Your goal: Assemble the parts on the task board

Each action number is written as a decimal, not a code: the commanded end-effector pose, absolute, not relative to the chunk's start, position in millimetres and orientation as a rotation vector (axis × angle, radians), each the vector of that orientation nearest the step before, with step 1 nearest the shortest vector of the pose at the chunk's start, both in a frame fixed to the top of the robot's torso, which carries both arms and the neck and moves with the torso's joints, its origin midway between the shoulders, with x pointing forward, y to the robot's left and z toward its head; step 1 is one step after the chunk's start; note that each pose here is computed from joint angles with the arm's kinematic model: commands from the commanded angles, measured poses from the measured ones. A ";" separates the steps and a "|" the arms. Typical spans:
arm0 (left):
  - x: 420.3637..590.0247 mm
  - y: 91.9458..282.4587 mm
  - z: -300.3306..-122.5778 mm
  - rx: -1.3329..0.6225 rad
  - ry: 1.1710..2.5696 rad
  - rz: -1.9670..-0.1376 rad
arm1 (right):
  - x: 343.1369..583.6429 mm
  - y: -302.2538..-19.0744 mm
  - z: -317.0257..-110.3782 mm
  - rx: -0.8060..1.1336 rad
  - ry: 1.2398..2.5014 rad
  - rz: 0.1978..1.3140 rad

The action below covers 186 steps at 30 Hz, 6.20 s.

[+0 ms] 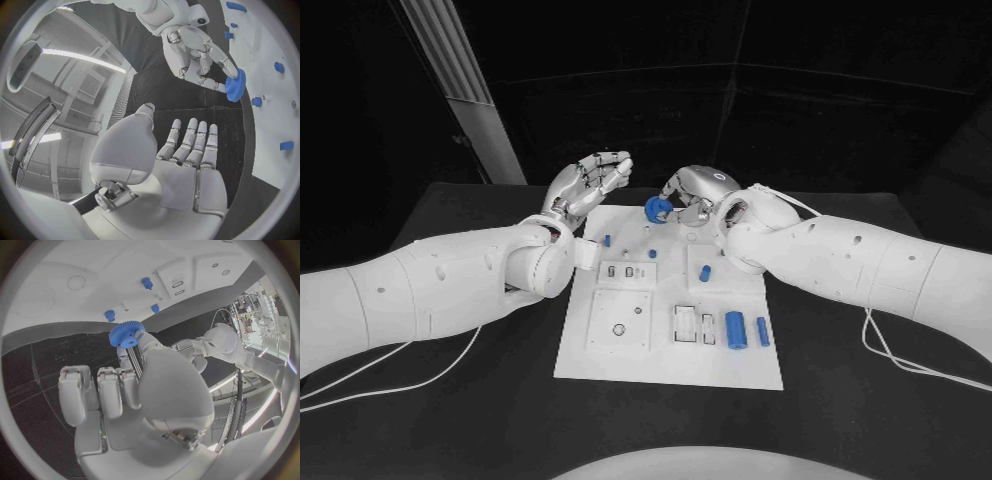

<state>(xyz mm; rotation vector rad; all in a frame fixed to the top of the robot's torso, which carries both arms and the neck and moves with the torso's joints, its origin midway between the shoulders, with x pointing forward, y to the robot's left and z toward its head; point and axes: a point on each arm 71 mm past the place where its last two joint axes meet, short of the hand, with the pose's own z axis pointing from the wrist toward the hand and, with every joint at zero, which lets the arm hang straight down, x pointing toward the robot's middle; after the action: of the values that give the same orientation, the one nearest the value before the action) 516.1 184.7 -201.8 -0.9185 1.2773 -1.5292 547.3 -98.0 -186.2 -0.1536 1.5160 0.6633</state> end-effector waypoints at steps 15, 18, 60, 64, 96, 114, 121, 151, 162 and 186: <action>510.1 185.9 -181.5 -0.727 1.025 -1.653 | 556.4 -75.8 -206.4 -0.285 1.608 0.592; 510.2 186.2 -181.4 -0.726 1.024 -1.651 | 556.3 -76.1 -211.3 -0.284 1.620 0.586; 510.8 184.4 -181.8 -0.731 1.032 -1.656 | 557.7 -64.9 -227.1 -0.287 1.663 0.552; 510.9 184.6 -181.9 -0.731 1.033 -1.655 | 557.9 -65.7 -226.6 -0.282 1.656 0.550; 515.2 191.1 -182.9 -0.730 1.028 -1.635 | 523.4 -171.3 -166.0 0.002 1.385 0.793; 514.6 193.7 -187.0 -0.737 1.033 -1.631 | 521.1 -256.1 -192.6 0.103 1.487 0.665; 514.3 195.5 -187.7 -0.739 1.033 -1.628 | 519.5 -265.5 -203.7 0.110 1.540 0.618; 513.8 197.6 -188.7 -0.742 1.034 -1.625 | 524.7 -265.7 -234.7 0.091 1.674 0.457; 513.7 197.9 -188.7 -0.743 1.034 -1.624 | 527.0 -261.0 -237.6 0.085 1.695 0.445; 513.3 197.9 -188.8 -0.745 1.037 -1.625 | 529.6 -253.3 -243.3 0.092 1.739 0.417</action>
<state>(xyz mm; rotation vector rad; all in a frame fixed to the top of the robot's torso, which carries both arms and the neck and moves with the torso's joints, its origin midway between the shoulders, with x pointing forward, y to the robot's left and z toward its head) 519.4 197.7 -208.3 -0.9303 1.2685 -1.4881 529.4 -253.5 -242.7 0.0959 1.7225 0.4290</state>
